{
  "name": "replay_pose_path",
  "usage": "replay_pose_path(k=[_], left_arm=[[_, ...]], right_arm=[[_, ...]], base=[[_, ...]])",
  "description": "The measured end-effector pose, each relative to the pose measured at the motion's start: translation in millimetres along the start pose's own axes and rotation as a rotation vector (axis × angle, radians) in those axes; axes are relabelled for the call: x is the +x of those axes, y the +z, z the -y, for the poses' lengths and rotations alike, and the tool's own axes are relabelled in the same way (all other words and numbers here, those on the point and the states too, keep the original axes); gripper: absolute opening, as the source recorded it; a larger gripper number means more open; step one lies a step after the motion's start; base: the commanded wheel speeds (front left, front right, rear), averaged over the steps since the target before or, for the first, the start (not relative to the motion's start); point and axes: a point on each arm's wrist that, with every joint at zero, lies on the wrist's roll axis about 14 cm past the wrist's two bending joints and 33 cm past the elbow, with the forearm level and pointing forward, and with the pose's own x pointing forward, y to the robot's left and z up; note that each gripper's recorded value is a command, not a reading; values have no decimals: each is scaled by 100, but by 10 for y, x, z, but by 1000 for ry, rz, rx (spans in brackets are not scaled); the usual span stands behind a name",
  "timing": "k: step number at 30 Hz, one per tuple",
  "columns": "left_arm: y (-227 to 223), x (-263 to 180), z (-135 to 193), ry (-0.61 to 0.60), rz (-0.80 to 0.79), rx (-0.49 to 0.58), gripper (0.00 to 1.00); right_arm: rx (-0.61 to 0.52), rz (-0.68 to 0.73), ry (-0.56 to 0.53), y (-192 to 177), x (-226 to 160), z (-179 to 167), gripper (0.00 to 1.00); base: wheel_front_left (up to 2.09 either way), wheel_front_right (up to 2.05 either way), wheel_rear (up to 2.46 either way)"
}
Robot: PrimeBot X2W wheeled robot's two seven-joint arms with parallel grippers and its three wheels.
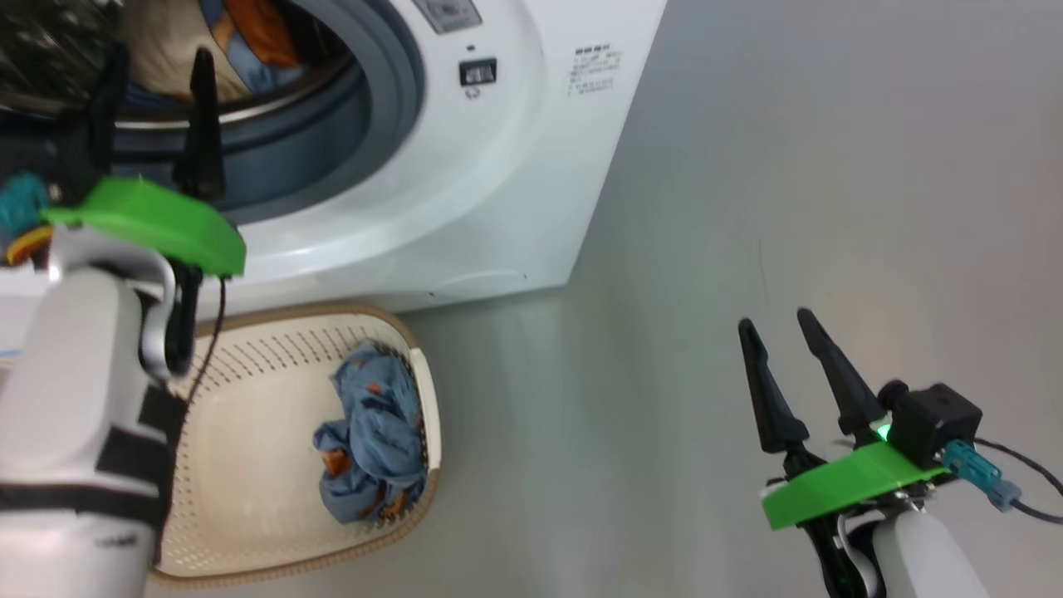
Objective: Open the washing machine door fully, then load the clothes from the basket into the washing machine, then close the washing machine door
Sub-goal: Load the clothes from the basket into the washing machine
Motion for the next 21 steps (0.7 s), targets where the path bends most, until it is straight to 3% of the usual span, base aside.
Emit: replay_pose_path(k=[12, 21], left_arm=[[585, -850, -25, 85, 150, 10, 100], [670, -1537, -151, 171, 156, 36, 100]], right_arm=[[-4, 79, 16, 310, -319, -101, 100], [-30, 143, 47, 534, -491, -216, 100]], base=[[0, 0, 0], [0, 0, 0]])
